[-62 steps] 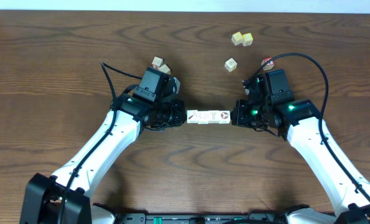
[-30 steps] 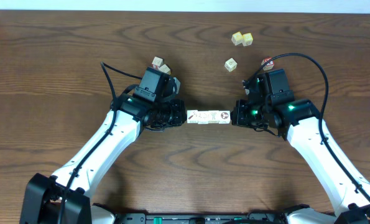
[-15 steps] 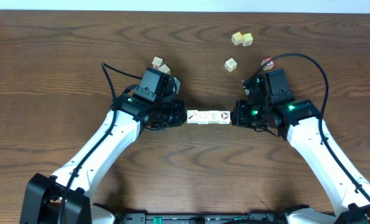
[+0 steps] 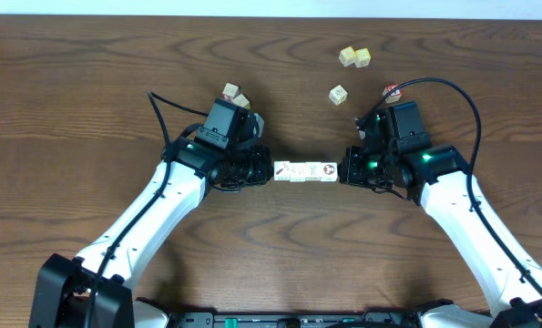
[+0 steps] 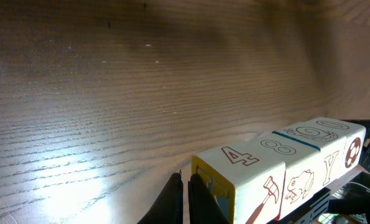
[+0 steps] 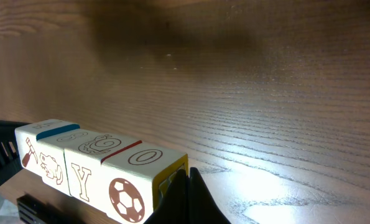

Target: Lift 4 blocks

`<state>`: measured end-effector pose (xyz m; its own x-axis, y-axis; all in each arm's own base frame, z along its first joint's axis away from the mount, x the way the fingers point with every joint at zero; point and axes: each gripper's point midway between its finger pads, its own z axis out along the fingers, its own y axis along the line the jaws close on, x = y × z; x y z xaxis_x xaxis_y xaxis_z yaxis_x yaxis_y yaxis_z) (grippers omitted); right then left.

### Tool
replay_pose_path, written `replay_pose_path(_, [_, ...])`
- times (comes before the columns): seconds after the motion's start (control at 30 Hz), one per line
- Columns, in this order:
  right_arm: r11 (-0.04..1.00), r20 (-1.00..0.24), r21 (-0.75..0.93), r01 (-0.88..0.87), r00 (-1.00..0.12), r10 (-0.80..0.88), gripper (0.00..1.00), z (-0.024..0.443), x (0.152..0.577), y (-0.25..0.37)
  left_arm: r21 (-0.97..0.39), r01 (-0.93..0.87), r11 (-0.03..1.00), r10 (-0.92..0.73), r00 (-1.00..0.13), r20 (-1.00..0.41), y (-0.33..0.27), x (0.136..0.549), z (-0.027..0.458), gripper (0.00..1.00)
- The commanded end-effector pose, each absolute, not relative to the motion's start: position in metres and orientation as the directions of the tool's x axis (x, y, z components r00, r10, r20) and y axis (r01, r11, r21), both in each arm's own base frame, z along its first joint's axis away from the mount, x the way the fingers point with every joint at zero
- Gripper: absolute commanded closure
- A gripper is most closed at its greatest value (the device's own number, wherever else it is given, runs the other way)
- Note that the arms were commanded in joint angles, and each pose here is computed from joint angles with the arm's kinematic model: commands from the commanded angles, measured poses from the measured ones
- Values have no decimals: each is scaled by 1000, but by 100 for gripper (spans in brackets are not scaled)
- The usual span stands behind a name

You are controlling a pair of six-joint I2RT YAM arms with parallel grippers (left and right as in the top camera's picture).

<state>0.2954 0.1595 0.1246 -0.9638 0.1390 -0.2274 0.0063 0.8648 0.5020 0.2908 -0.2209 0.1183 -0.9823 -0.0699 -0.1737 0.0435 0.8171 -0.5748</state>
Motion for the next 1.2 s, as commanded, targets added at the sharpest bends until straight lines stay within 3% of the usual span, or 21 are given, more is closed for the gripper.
replay_pose_path(0.0, [795, -221, 603, -64, -971, 90, 99, 149, 286, 189, -644, 82, 760, -37, -985, -169, -239, 285, 136, 93])
replay_pose_path(1.17, [793, -211, 607, -47, -972, 104, 99, 149, 286, 189, -647, 73, 759, -46, -985, -165, -239, 286, 137, 93])
